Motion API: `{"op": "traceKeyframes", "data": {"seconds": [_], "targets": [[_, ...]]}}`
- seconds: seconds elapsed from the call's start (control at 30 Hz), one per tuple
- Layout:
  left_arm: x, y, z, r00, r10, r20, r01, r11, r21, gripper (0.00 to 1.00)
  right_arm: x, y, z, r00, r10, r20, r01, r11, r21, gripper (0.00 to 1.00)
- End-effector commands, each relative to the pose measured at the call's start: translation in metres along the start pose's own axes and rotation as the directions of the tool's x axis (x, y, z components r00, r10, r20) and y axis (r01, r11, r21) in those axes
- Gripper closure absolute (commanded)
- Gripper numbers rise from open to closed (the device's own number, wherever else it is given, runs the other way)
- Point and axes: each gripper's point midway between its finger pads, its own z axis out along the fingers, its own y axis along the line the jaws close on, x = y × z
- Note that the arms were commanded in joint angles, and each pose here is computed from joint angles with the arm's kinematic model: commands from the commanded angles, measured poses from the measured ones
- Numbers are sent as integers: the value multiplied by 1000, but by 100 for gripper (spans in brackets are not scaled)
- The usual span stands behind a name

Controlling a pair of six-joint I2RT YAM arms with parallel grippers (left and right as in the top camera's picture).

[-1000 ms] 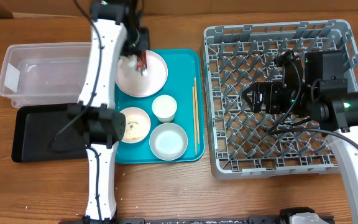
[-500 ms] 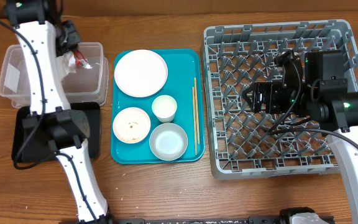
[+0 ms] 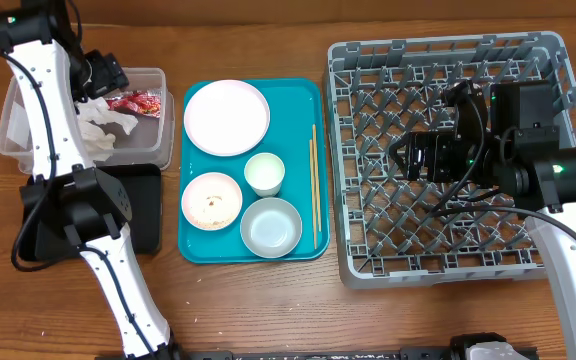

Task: Sort waste into correct bins and load items into the dishwasher
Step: 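Carry the tissue and red wrapper left and drop into the clear bin, then grasp the white cup on the teal tray with the left gripper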

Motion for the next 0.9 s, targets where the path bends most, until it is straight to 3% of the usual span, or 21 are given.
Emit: {"op": "traceKeyframes", "data": {"seconds": [0.0,0.2,0.37,0.5,0.6,0.73,0.87], "targets": [[4,-23,-83,984,93,152,-107,991,85,6,-8,8,-7,999,-14,29,14,1000,-18,2],[41,-53,-153,953,188,240,-233,956,177,5,-5,7,-7,1000,-8,16,9,1000,-17,0],[99,-72,-165,941,296,166,-325,925,194,5,-1,7,-7,1000,-2,2,2,1000,-15,0],[149,-84,-142,922,386,23,-383,903,195,5,-2,7,-7,1000,-3,2,3,1000,-15,0],[185,-104,-104,863,497,-88,-474,858,200,7,-3,7,-7,1000,-4,7,4,1000,-15,0],[205,-130,-60,799,593,-99,-567,798,205,7,-3,7,-7,1000,-5,8,5,1000,-16,0],[212,-149,-20,772,632,-63,-609,765,209,8,-3,7,-7,1000,-5,7,5,1000,-16,0]]}}
